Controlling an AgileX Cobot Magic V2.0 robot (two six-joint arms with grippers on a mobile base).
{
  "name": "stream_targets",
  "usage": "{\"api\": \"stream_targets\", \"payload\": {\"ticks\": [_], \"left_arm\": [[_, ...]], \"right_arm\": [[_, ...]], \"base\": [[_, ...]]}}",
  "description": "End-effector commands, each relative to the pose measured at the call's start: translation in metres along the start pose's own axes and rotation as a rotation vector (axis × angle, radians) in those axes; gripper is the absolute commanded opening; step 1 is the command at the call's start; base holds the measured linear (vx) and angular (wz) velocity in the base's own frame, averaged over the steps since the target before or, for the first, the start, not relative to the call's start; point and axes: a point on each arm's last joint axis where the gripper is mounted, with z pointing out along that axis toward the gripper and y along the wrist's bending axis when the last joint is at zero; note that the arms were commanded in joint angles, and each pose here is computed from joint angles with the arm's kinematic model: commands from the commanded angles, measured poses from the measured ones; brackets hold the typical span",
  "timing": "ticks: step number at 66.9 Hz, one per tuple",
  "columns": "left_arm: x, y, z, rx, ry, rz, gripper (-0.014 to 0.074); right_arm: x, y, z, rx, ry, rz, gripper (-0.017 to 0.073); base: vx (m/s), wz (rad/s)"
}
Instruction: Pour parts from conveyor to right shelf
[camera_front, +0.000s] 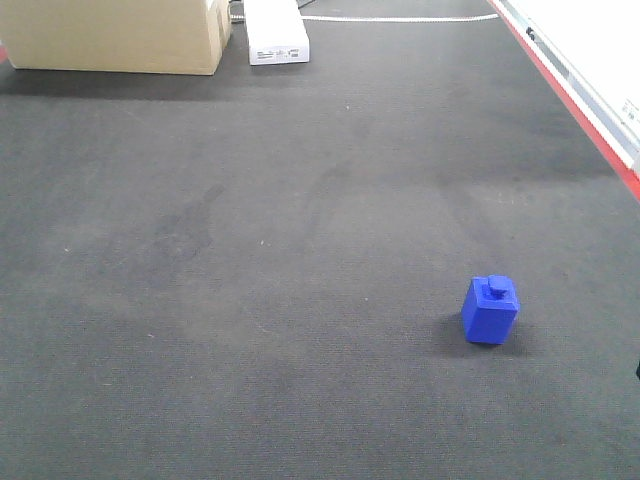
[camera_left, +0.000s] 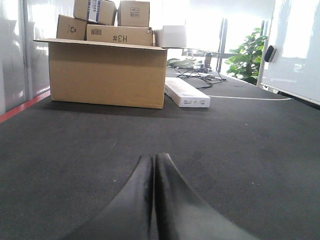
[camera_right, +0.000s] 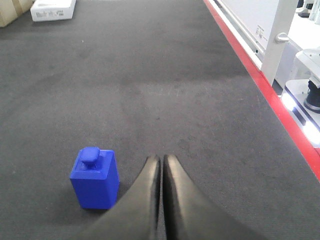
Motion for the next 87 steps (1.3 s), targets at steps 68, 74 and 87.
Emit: {"api": "stream_targets", "payload": {"ticks": [68, 74, 87], "left_arm": [[0.002, 0.0, 0.0, 0.014, -0.06, -0.016, -0.0006], [0.002, 0.0, 0.0, 0.014, -0.06, -0.016, -0.0006], [0.002, 0.0, 0.0, 0.014, -0.06, -0.016, -0.0006]], "right_arm": [[-0.112, 0.078, 0.121, -0.156, 0.561, -0.002, 0.0564], [-0.115, 0.083, 0.14, -0.133, 0.639, -0.008, 0.0564], [-0.106, 0.082, 0.173, -0.06, 0.828, -0.021, 0.0564]], "base": [[0.0, 0.0], [0.0, 0.0], [0.0, 0.0]]}}
